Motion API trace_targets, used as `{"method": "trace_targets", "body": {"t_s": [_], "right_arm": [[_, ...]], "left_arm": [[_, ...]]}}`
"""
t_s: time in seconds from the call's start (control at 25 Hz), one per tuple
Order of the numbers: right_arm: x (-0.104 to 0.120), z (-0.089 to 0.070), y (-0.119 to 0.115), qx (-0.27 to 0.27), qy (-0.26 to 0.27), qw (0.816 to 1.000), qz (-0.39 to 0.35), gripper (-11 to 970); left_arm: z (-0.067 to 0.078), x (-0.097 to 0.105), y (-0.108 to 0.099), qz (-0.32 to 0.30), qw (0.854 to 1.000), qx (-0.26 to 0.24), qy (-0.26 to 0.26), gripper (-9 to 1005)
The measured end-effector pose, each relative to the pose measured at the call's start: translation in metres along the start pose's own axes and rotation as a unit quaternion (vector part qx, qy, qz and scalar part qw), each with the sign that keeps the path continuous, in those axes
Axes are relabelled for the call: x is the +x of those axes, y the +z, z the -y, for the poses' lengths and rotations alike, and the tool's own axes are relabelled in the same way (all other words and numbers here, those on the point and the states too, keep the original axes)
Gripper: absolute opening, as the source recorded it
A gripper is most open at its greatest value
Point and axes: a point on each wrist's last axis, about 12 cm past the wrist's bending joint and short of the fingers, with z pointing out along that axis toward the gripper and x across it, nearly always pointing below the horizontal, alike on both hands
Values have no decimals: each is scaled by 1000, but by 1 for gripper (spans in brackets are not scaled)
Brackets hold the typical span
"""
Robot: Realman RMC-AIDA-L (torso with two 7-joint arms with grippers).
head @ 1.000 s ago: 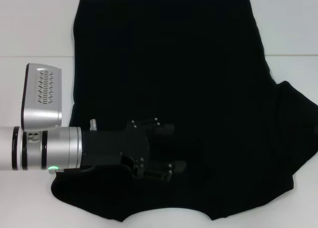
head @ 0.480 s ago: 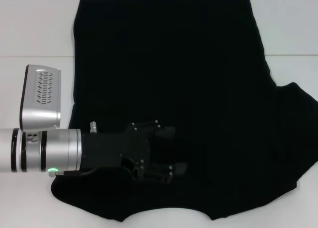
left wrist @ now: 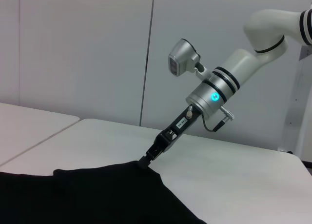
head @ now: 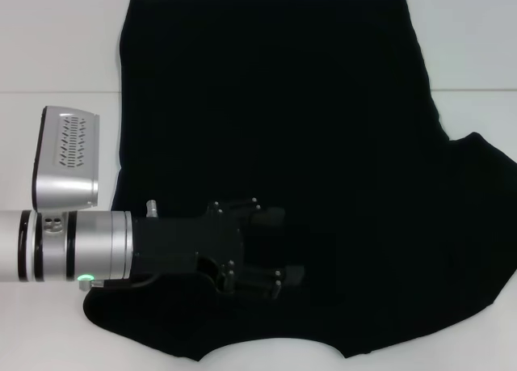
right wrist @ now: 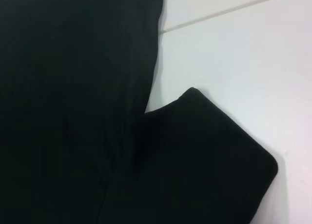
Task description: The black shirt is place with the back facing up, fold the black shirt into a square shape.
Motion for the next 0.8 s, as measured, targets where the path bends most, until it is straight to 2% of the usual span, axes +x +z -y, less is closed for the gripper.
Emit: {"method": "trace_targets", "body": {"t_s": [0.48,0.68,0.8], "right_arm": [[-4,-8,3,-16,3,1000,0,4],[-14,-23,7,-44,-4,999,1,3],[-24,-37,13,-57,-19,998,1,4]], "left_arm": [[1,1,1,1,1000,2,-5,904],[1,1,1,1,1000,2,-8,904],[1,1,1,1,1000,0,-8,904]]}}
